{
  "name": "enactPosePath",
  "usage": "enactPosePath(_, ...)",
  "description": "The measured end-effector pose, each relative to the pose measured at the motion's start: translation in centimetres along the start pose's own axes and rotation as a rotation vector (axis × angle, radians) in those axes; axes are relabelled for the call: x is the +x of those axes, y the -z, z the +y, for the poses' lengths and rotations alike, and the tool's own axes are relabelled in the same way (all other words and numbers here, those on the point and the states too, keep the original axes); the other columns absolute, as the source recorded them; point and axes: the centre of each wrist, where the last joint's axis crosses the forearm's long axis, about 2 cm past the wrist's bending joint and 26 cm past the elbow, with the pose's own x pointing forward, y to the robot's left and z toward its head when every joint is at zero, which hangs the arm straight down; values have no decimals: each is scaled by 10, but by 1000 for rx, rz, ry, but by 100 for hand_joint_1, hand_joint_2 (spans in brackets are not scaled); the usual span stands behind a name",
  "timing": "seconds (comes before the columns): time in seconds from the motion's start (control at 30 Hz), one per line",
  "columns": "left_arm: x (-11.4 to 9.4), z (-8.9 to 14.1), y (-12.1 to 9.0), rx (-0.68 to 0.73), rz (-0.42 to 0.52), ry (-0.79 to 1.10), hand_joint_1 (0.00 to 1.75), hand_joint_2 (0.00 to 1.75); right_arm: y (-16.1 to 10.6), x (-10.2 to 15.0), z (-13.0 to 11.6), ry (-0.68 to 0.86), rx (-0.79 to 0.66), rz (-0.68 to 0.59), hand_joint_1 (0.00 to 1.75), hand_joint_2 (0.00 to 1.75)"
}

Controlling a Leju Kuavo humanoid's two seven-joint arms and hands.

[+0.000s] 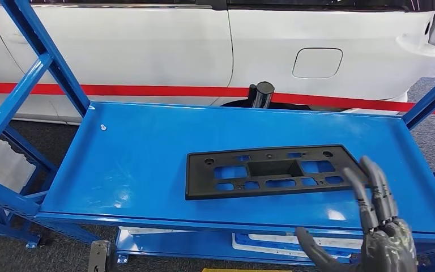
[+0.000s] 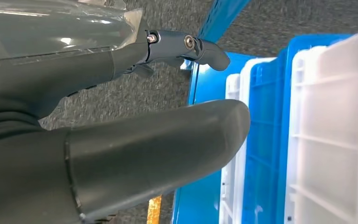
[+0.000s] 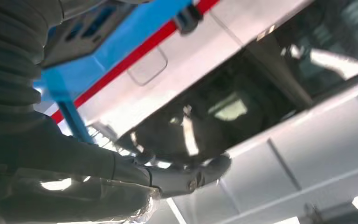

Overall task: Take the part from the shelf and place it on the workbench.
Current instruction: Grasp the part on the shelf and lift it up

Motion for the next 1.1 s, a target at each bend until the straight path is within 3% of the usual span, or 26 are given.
enactPosePath(0.23, 4, -24, -6, -16, 21, -33, 0, 0, -32, 1, 0, -63, 167, 72, 0, 175)
enactPosePath(0.37, 4, -36, -12, -30, 28, -56, 0, 0, -37, 1, -1, -62, 190, 60, 0, 175)
enactPosePath(0.93, -1, -41, -18, -29, 39, -73, 0, 0, -27, -5, -2, -63, 178, -6, 0, 175)
enactPosePath(1.1, -4, -41, -21, -25, 26, -77, 0, 0, -6, -10, 29, 23, 173, -61, 0, 175)
